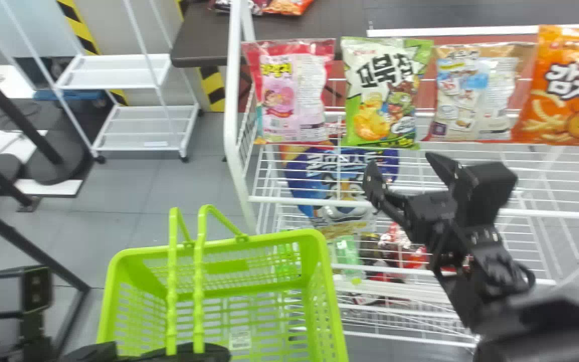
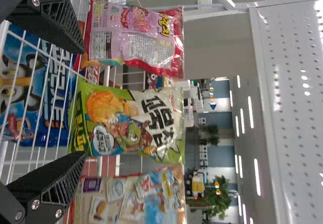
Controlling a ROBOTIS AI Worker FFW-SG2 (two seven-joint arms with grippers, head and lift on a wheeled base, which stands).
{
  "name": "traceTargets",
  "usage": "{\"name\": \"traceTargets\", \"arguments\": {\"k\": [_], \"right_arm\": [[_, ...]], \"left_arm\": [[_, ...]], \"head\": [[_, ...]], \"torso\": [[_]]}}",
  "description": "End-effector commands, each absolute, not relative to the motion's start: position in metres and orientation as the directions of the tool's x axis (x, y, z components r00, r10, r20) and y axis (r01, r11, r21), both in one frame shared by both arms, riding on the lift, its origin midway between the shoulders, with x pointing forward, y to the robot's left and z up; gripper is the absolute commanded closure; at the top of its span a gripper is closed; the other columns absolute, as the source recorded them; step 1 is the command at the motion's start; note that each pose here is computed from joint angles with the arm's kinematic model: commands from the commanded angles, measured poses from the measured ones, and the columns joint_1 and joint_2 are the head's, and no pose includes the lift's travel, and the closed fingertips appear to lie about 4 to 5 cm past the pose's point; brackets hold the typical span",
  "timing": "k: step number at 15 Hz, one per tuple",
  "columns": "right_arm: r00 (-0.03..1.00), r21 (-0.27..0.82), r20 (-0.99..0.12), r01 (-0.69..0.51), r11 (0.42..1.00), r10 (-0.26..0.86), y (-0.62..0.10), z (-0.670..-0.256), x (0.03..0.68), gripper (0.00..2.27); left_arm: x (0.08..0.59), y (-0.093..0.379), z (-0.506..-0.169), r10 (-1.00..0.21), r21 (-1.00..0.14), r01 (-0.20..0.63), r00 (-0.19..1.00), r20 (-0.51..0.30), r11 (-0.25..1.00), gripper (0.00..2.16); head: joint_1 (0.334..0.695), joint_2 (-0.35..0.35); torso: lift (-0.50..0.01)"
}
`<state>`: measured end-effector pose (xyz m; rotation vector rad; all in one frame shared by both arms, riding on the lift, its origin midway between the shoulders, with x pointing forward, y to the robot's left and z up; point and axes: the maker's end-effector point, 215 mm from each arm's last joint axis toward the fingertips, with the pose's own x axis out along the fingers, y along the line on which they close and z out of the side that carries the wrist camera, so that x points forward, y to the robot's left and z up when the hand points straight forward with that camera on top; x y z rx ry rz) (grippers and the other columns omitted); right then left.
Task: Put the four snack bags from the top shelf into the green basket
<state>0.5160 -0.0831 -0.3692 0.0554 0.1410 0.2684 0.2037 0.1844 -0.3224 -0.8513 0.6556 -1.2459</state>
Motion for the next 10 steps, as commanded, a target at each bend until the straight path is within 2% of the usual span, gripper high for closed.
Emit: {"name": "traceTargets", "arguments": {"k": [1, 4, 7, 10], "right_arm": [[0.939, 0.068, -0.151, -0.302, 0.951, 0.309, -0.059, -0.376, 0.557, 0.13], [0.927, 0.115, -0.157, -0.325, 0.939, 0.341, -0.041, -0.377, 0.599, 0.15], [0.895, 0.239, -0.141, -0.383, 0.892, 0.423, -0.010, -0.369, 0.626, 0.15], [0.867, 0.244, -0.118, -0.447, 0.861, 0.484, 0.008, -0.365, 0.637, 0.15]], "left_arm": [[0.202, 0.184, -0.320, -0.978, -0.840, 0.535, 0.208, 0.032, 0.086, 2.15], [0.203, 0.184, -0.321, -0.978, -0.840, 0.535, 0.208, 0.034, 0.084, 2.15], [0.204, 0.181, -0.320, -0.979, -0.840, 0.538, 0.199, 0.038, 0.077, 2.15], [0.204, 0.180, -0.320, -0.979, -0.840, 0.538, 0.199, 0.041, 0.074, 2.15]], "head": [[0.695, 0.158], [0.695, 0.192], [0.695, 0.204], [0.695, 0.241]], "torso": [[0.000], [0.000], [0.000], [0.000]]}}
